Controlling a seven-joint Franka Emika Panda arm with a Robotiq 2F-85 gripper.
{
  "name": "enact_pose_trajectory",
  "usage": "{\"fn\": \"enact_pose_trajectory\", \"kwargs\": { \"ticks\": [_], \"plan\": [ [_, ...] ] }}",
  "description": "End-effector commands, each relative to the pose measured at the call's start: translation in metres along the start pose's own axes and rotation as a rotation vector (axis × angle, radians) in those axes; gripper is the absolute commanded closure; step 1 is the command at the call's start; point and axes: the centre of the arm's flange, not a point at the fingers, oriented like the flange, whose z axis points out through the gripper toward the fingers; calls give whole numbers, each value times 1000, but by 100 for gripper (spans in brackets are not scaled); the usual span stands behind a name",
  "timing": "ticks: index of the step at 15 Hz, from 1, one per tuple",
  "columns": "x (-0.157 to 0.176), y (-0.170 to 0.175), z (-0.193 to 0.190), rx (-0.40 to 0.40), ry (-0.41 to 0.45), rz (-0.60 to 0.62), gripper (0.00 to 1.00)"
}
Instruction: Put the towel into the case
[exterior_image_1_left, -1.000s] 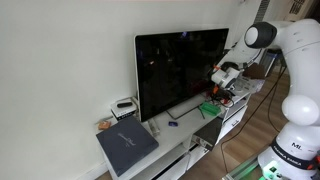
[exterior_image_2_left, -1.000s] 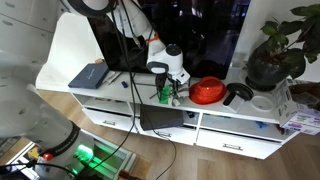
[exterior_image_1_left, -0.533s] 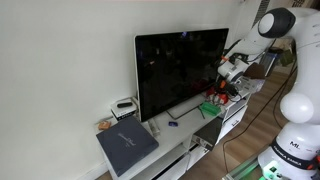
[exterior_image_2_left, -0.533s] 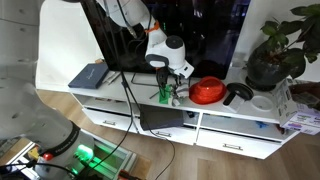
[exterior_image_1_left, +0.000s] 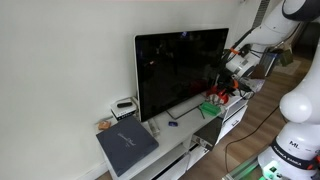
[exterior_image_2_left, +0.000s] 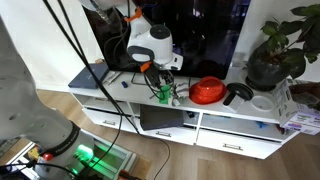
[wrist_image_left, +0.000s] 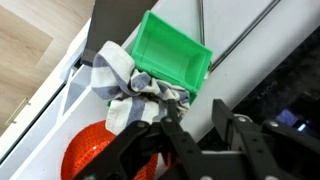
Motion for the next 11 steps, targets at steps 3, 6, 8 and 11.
{"fn": "enact_pose_trajectory", "kwargs": {
  "ticks": [3,6,8,11],
  "plan": [
    [-61,11,-42,-52,-70,-297,12],
    [-73,33,-45,-85,-69,-455,0],
    [-64,22,-31,-75,-82,-392,2],
    [-66,27,-34,-78,-81,-424,0]
  ]
}}
